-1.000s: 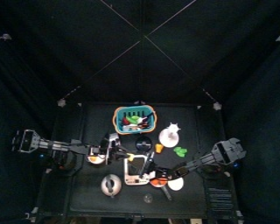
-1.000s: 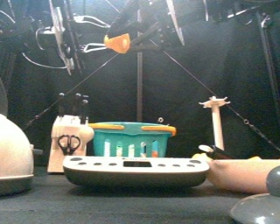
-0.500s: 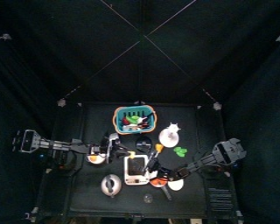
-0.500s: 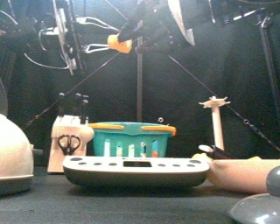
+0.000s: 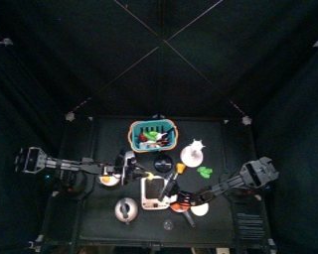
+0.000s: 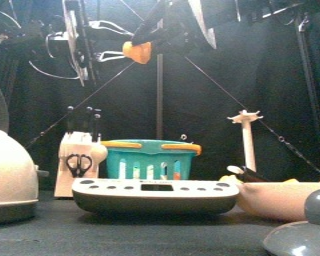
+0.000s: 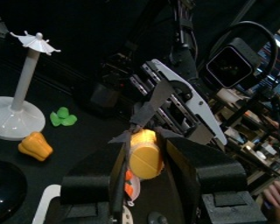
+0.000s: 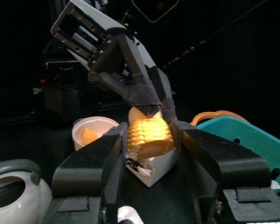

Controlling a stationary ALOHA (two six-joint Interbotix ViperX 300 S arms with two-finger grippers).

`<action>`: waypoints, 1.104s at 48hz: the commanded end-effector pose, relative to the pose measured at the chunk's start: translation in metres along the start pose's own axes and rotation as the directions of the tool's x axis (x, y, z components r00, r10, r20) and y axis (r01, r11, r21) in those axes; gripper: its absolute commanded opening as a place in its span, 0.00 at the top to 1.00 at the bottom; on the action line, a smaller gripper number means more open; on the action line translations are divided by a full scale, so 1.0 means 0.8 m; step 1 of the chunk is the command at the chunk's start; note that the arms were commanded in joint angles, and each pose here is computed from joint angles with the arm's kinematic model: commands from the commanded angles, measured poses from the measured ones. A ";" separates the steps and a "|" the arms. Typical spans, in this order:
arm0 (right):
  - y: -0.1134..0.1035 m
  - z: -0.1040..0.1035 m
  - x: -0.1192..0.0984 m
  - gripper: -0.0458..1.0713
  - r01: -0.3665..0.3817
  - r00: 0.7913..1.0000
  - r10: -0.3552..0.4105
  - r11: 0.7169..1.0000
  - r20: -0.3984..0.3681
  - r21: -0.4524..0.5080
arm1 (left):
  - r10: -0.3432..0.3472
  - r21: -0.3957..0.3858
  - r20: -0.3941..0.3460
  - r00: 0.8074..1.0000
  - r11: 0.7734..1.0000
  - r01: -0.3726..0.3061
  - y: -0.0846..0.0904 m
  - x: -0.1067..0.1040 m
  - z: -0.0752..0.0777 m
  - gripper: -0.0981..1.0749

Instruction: Grab carrot top

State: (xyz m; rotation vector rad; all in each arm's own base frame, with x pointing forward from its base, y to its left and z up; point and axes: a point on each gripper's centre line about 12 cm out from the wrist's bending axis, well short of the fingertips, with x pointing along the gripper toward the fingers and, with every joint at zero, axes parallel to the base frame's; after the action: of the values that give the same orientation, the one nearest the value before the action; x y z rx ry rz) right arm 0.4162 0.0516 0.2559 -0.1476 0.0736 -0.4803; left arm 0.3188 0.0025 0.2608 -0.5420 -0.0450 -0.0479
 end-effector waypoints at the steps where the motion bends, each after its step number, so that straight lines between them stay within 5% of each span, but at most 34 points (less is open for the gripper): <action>1: -0.004 0.008 -0.001 0.29 0.006 1.000 -0.006 1.000 0.004 0.023 | -0.021 0.020 0.022 1.000 1.000 0.020 -0.005 0.005 0.010 0.29; 10: -0.007 -0.008 -0.004 0.29 0.013 0.998 -0.011 0.999 -0.054 0.038 | -0.026 0.037 0.017 1.000 0.999 0.025 -0.004 0.004 0.010 0.21; 16: -0.021 -0.032 -0.023 0.29 0.056 0.986 -0.042 0.995 -0.160 0.084 | -0.028 0.041 0.017 0.999 0.999 0.027 -0.005 0.001 0.010 0.20; 22: -0.042 -0.087 -0.051 0.29 0.145 0.924 -0.081 0.979 -0.372 0.146 | -0.024 0.039 0.015 1.000 0.999 0.023 -0.003 -0.004 0.008 0.20; 30: -0.046 -0.146 -0.090 0.29 0.254 0.790 -0.066 0.940 -0.610 0.227 | -0.018 0.038 0.020 1.000 0.999 0.018 -0.001 -0.013 0.009 0.20; 37: -0.044 -0.157 -0.092 0.28 0.264 0.761 -0.048 0.934 -0.647 0.241 | -0.002 0.035 0.010 1.000 0.999 0.002 0.003 -0.027 0.005 0.20; 42: -0.050 -0.159 -0.097 0.28 0.281 0.754 -0.060 0.930 -0.655 0.239 | 0.060 0.052 -0.083 0.995 0.997 -0.056 0.012 -0.069 -0.016 0.20; 46: -0.054 -0.149 -0.094 0.28 0.294 0.770 -0.084 0.927 -0.633 0.234 | 0.168 0.077 -0.209 0.963 0.985 -0.155 0.022 -0.101 -0.031 0.20; 49: -0.060 -0.142 -0.093 0.28 0.304 0.784 -0.110 0.926 -0.611 0.223 | 0.254 0.111 -0.293 0.922 0.967 -0.231 0.029 -0.117 -0.035 0.20; 53: -0.066 -0.138 -0.094 0.28 0.324 0.788 -0.140 0.922 -0.600 0.210 | 0.384 0.200 -0.407 0.829 0.923 -0.329 0.042 -0.140 -0.041 0.20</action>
State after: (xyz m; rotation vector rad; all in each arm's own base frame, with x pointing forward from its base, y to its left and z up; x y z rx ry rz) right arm 0.3124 0.0281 0.1448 0.2919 0.6229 -0.7707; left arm 0.2158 0.0136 0.2094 -0.4287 0.4161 0.1529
